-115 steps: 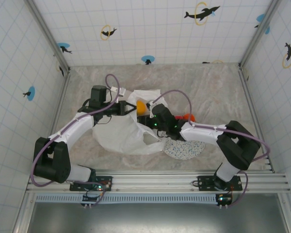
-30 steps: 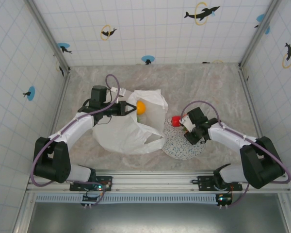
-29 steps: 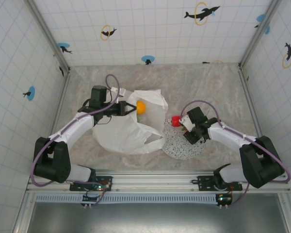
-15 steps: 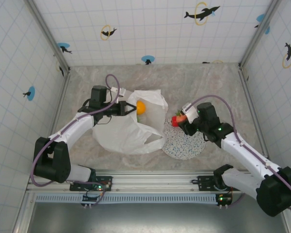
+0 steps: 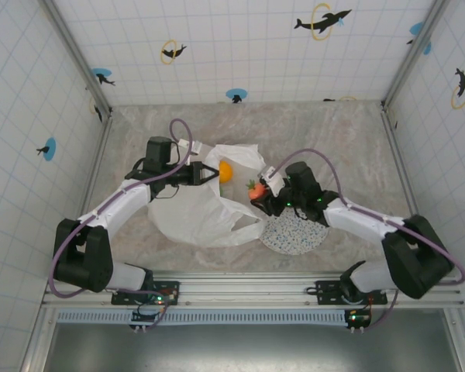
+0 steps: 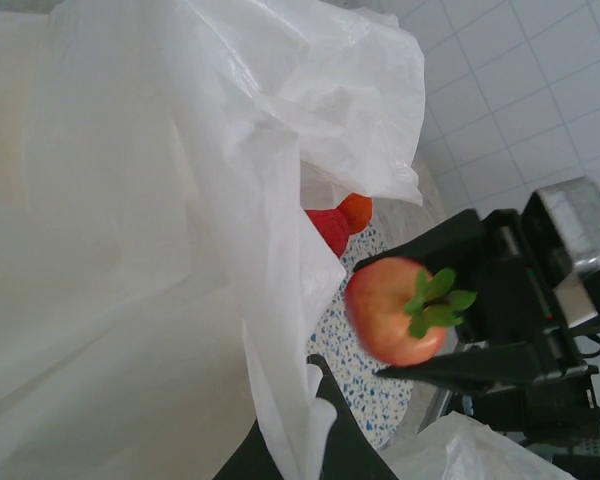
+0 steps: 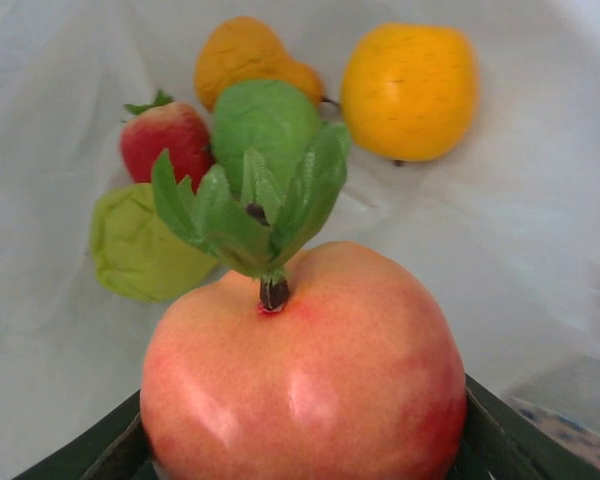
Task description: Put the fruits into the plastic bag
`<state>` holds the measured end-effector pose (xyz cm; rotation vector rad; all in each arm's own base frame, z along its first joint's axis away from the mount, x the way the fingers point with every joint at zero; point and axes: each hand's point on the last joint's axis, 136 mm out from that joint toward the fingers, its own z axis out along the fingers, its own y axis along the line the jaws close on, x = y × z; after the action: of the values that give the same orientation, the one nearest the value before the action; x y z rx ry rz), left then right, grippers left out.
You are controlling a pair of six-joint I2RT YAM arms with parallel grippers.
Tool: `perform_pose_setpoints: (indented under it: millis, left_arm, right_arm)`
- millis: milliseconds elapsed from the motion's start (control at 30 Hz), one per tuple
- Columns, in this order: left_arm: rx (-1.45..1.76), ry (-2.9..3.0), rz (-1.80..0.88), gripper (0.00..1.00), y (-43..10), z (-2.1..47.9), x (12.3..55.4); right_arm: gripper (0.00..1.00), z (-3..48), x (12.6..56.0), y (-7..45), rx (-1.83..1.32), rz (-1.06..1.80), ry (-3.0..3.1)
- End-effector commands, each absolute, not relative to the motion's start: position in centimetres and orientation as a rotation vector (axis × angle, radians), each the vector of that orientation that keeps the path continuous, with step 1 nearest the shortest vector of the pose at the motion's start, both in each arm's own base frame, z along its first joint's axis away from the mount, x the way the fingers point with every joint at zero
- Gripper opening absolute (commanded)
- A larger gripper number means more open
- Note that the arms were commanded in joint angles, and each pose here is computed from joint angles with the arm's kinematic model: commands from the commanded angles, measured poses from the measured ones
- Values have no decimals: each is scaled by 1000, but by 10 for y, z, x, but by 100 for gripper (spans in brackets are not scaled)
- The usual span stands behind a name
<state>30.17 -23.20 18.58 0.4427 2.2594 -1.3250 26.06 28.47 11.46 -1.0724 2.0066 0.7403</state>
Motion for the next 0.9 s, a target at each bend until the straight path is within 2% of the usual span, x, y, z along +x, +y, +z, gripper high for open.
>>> perform_pose_setpoints:
  millis: [0, 133, 267, 467, 867]
  left_arm:
    - [496, 2208, -1386, 0, -238, 199, 294]
    - [500, 2198, -1442, 0, -241, 205, 291]
    - [481, 2217, -1437, 0, -239, 203, 294]
    - [455, 2220, -1395, 0, -235, 202, 300]
    - [433, 2216, -1329, 0, -230, 201, 305]
  right_arm:
    - [48, 143, 266, 325, -1077, 915, 1874]
    - [49, 135, 251, 353, -1124, 977, 1876]
    - [49, 137, 241, 368, -1038, 1091, 1870]
    - [49, 127, 274, 369, -725, 1022, 1971]
    - [53, 123, 290, 412, -423, 1149, 1987]
